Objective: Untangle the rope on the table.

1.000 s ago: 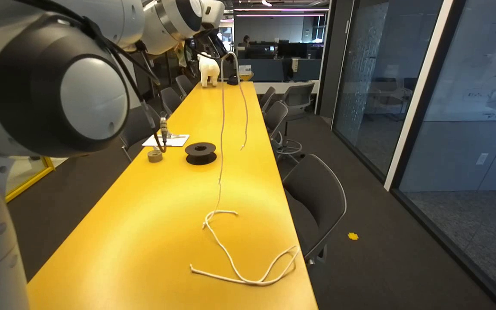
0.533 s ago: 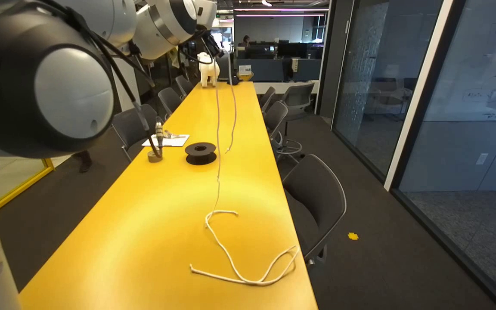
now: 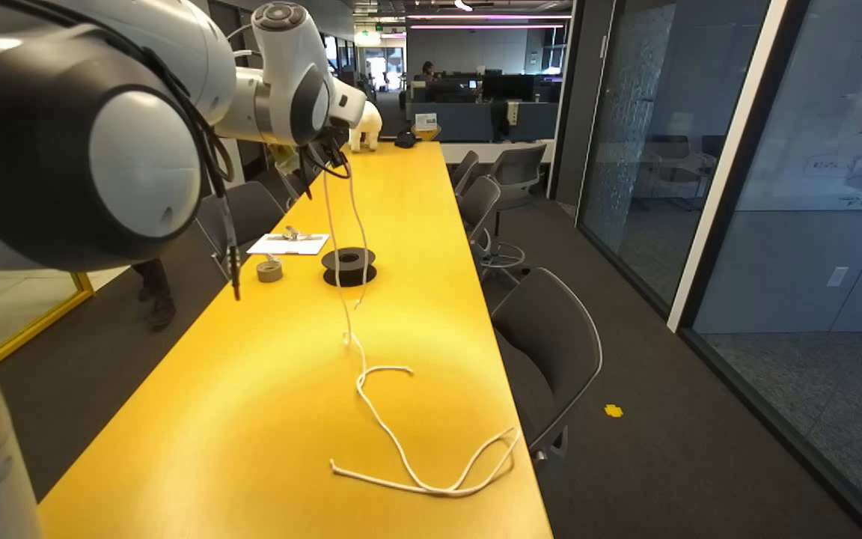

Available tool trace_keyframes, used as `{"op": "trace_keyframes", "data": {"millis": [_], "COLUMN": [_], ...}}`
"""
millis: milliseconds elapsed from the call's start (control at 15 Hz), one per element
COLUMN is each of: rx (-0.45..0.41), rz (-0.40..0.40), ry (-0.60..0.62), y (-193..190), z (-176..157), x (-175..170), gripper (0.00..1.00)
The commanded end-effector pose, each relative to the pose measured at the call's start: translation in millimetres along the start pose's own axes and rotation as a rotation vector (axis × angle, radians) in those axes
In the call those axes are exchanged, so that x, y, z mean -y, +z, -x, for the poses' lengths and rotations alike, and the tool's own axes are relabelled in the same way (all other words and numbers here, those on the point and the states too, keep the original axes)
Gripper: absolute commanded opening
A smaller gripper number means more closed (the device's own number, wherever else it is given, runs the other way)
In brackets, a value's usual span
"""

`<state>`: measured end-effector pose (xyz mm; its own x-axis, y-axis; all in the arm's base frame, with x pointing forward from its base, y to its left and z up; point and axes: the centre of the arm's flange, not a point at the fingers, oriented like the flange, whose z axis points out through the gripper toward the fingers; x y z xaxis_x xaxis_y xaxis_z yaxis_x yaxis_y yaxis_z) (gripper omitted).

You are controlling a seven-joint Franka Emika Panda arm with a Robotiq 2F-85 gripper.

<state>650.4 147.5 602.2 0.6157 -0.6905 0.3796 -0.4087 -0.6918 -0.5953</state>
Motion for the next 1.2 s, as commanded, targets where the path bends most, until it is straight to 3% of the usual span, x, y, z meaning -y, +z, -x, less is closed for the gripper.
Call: {"op": "trace_keyframes", "data": {"millis": [0,333,600,867,1133], "rx": [0.173,0.433,0.585,0.583,0.496], "rz": [-0.011,0.054,0.182,0.235,0.232], "ry": [-0.062,-0.129,-0.178,-0.245,-0.298], "y": [22,60,66,46,-2], "z": [0,22,62,106,149], "x": [-21,-49,-70,-75,-75], "gripper": [0.04,0.04,0.04,0.04,0.04]}}
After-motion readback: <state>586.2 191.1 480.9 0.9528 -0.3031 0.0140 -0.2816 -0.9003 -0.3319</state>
